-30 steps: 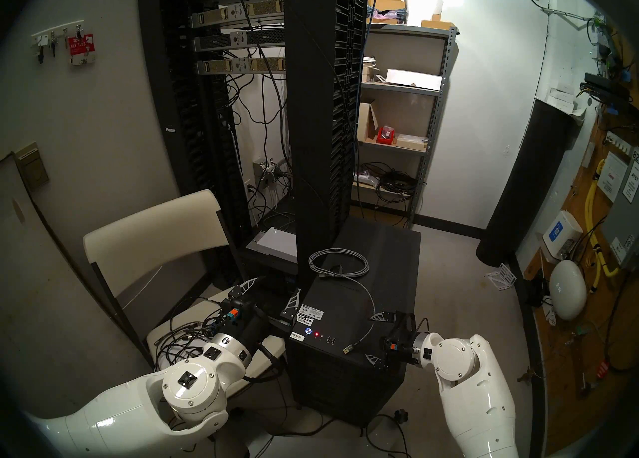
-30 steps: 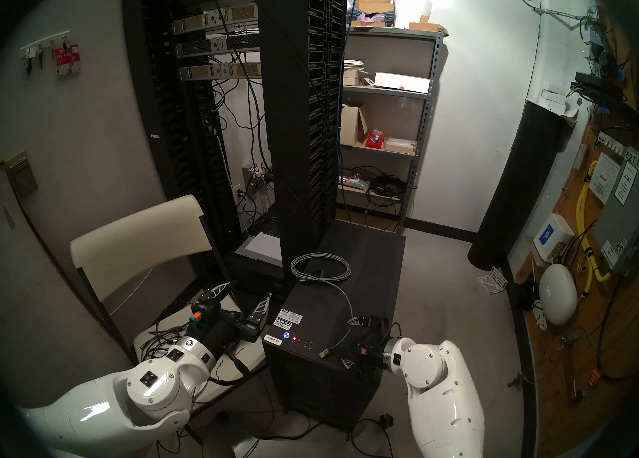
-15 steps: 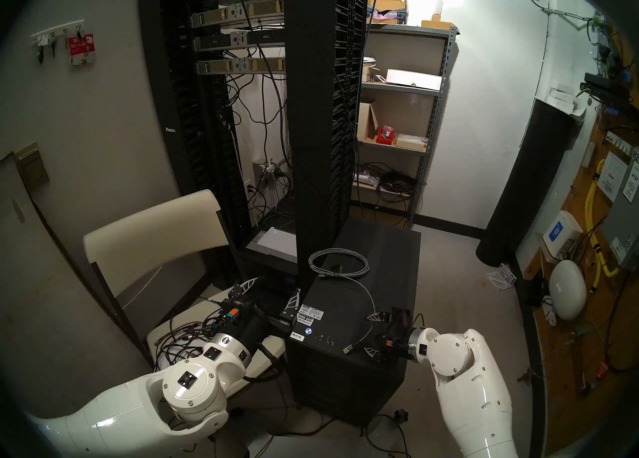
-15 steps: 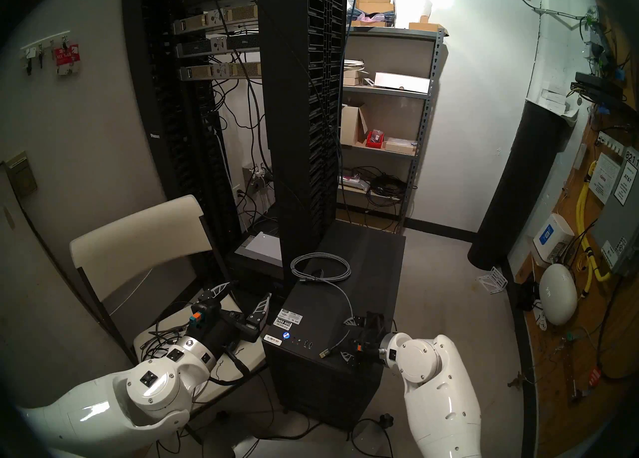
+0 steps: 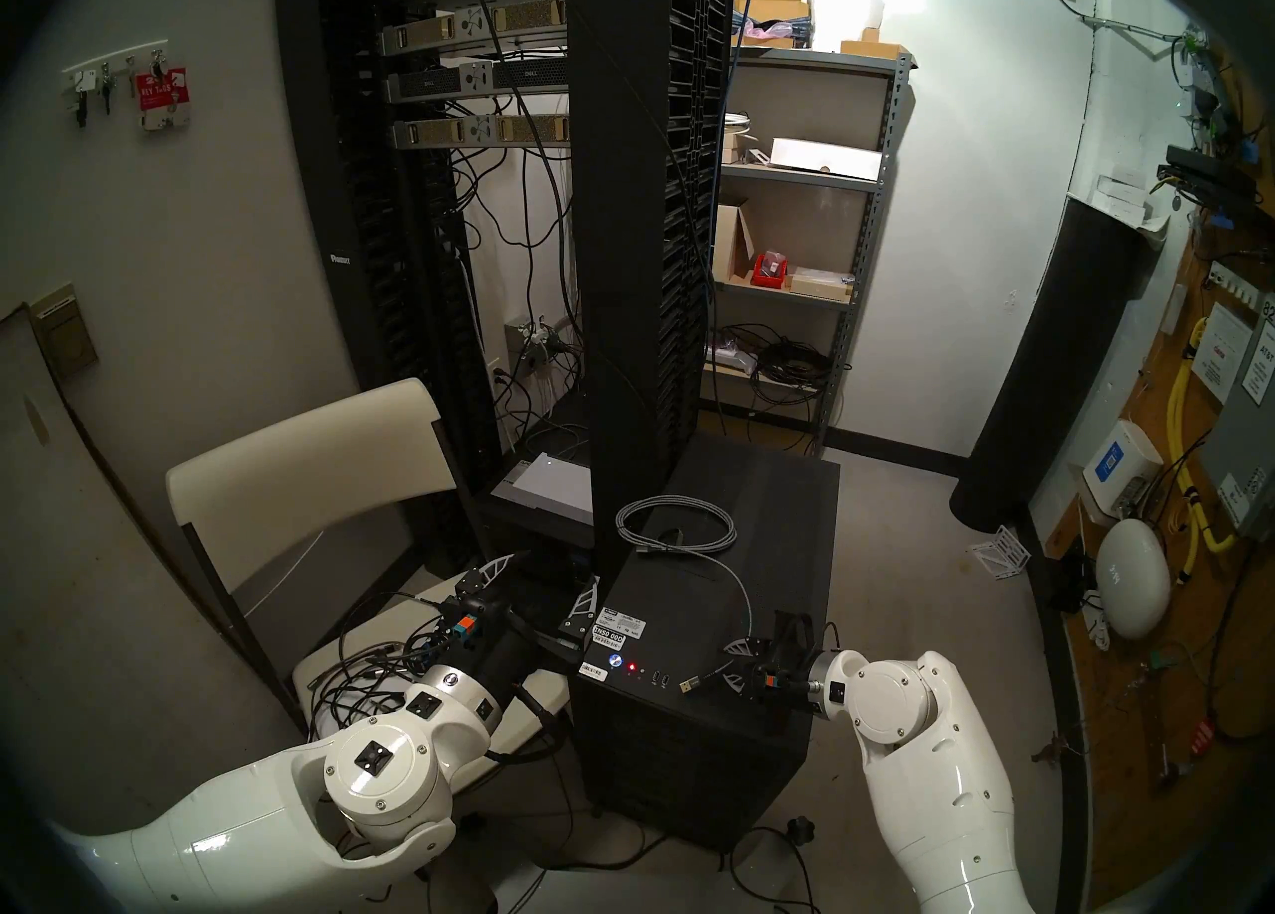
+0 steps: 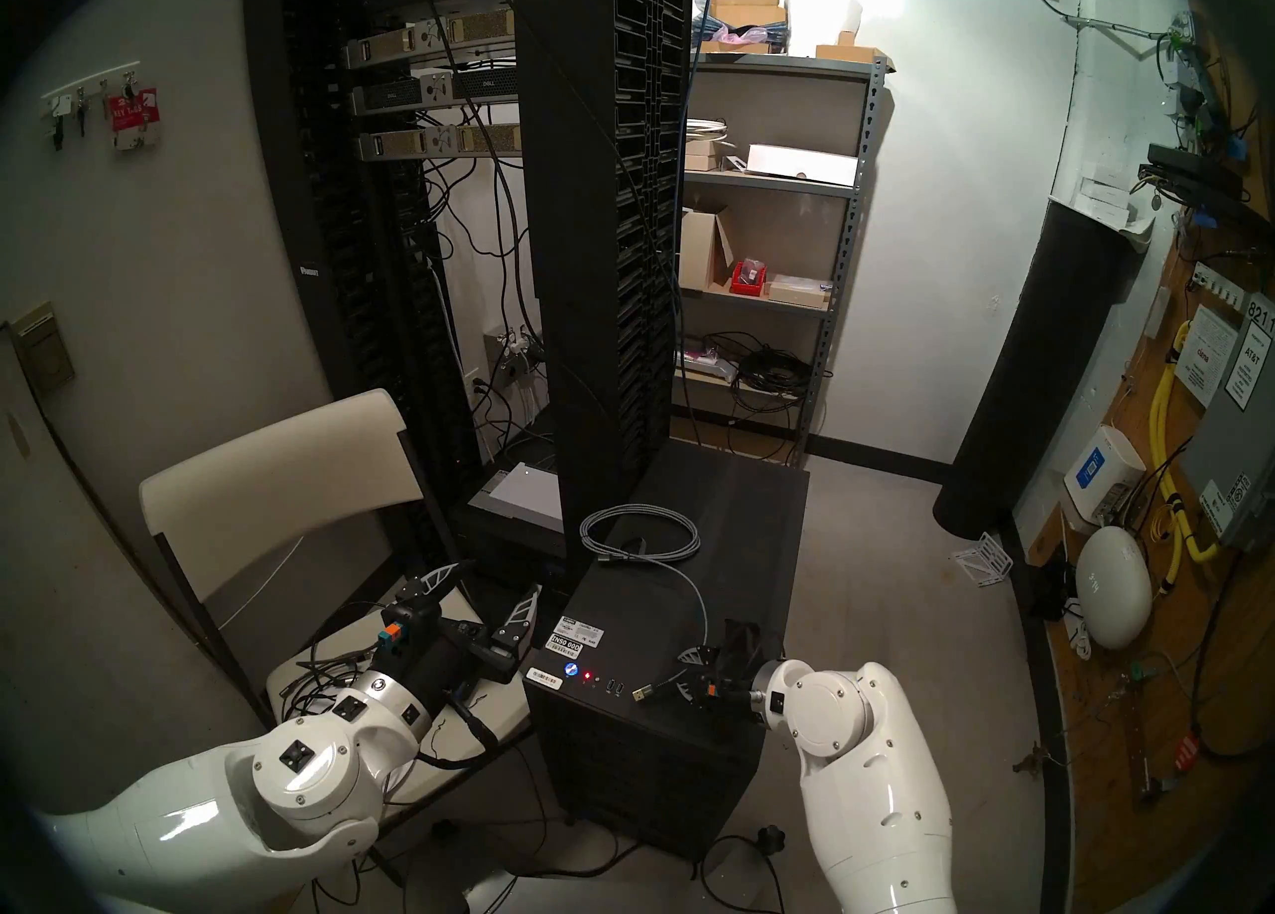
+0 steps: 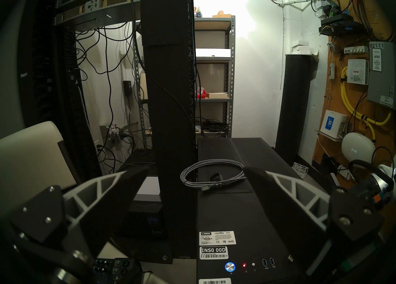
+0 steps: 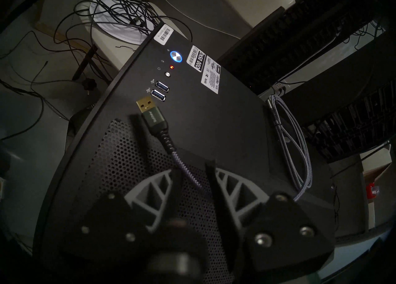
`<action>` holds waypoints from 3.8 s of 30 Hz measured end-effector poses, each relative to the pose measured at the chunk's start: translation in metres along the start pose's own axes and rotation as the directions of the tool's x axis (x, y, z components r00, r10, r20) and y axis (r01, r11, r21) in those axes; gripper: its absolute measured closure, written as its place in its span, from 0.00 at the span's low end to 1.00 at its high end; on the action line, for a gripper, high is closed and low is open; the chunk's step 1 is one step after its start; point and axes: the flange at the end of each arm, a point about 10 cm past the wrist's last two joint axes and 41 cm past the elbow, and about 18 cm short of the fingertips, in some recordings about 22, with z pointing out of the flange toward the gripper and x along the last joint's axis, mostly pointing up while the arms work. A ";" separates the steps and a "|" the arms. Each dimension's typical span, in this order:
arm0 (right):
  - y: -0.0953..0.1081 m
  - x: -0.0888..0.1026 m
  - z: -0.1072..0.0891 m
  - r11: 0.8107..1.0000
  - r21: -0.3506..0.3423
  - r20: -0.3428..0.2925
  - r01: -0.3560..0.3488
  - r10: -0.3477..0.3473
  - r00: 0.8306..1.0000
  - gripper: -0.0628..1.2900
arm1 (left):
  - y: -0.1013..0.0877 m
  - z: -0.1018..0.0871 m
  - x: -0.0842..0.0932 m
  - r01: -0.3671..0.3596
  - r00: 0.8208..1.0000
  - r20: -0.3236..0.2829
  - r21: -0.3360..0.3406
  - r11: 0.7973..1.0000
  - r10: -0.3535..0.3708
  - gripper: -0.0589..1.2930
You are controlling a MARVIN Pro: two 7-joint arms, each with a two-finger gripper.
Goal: Insert the cable into the workstation's USB slot
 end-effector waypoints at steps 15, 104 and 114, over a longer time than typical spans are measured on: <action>0.000 -0.011 -0.013 0.995 -0.059 -0.042 -0.086 0.084 0.996 0.97 | 0.000 0.000 0.000 0.000 1.000 0.000 0.000 1.000 0.000 0.03; 0.019 -0.018 -0.027 0.943 0.136 -0.140 -0.305 0.323 0.936 0.97 | 0.000 0.000 0.000 0.000 1.000 0.000 0.000 1.000 0.000 0.03; 0.036 -0.019 -0.023 0.923 0.237 -0.038 -0.302 0.320 0.947 0.97 | 0.000 0.000 0.000 0.000 1.000 0.000 0.000 1.000 0.000 0.03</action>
